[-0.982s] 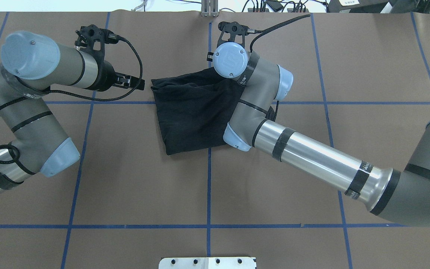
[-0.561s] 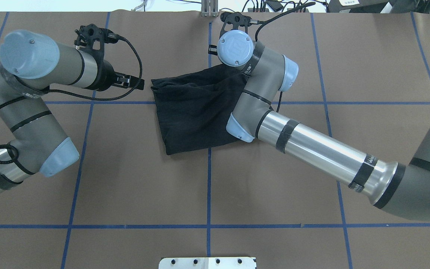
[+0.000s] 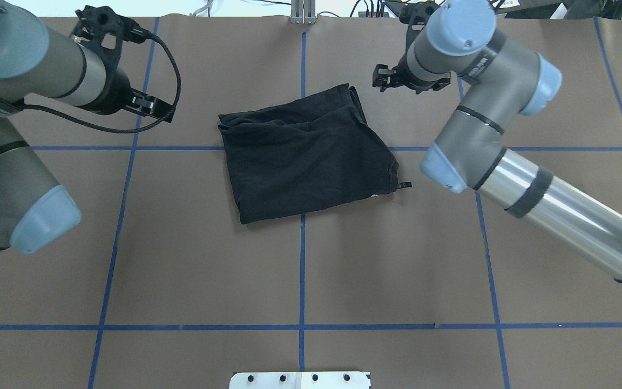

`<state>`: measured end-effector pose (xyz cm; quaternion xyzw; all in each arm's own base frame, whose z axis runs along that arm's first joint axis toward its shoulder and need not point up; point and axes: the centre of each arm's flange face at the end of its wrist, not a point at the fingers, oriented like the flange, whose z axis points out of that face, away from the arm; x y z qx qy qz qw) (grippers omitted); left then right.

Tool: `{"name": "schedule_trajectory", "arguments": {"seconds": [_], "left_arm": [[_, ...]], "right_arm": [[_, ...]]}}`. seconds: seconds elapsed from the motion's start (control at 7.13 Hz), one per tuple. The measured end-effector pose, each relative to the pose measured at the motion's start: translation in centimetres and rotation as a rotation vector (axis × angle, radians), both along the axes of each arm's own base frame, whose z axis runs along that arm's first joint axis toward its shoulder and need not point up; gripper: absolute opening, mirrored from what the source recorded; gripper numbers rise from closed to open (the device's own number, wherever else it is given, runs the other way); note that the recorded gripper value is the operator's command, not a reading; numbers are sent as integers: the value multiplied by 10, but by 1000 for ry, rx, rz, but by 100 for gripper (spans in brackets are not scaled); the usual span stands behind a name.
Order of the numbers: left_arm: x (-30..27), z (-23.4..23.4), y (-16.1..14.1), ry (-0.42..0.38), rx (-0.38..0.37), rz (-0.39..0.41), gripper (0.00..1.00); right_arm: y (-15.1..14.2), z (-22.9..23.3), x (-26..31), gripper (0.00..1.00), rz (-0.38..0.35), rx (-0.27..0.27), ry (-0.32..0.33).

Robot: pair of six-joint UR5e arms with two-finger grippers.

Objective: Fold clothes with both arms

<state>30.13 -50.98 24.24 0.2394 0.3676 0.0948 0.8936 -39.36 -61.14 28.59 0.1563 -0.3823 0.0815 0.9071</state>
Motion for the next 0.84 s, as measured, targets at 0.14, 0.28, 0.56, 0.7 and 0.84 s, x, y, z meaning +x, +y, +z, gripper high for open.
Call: {"name": "schedule_trajectory", "arguments": {"seconds": [0.14,0.28,0.56,0.7,0.84], "left_arm": [[-39,9,2,-48,12,35,100],[-86,28,4,-62,6,68,100],[-163,90,7,-86,-60,94,100],[-193,132,8,-115,-118,79,100],[-226,177,9,-153,-160,75,100]], "right_arm": [[21,16,60,100,-68,-7,26],[41,39,120,100,-129,-4,44],[65,100,228,100,-238,1,38],[77,144,277,100,-292,5,42],[94,189,322,100,-330,9,64]]}}
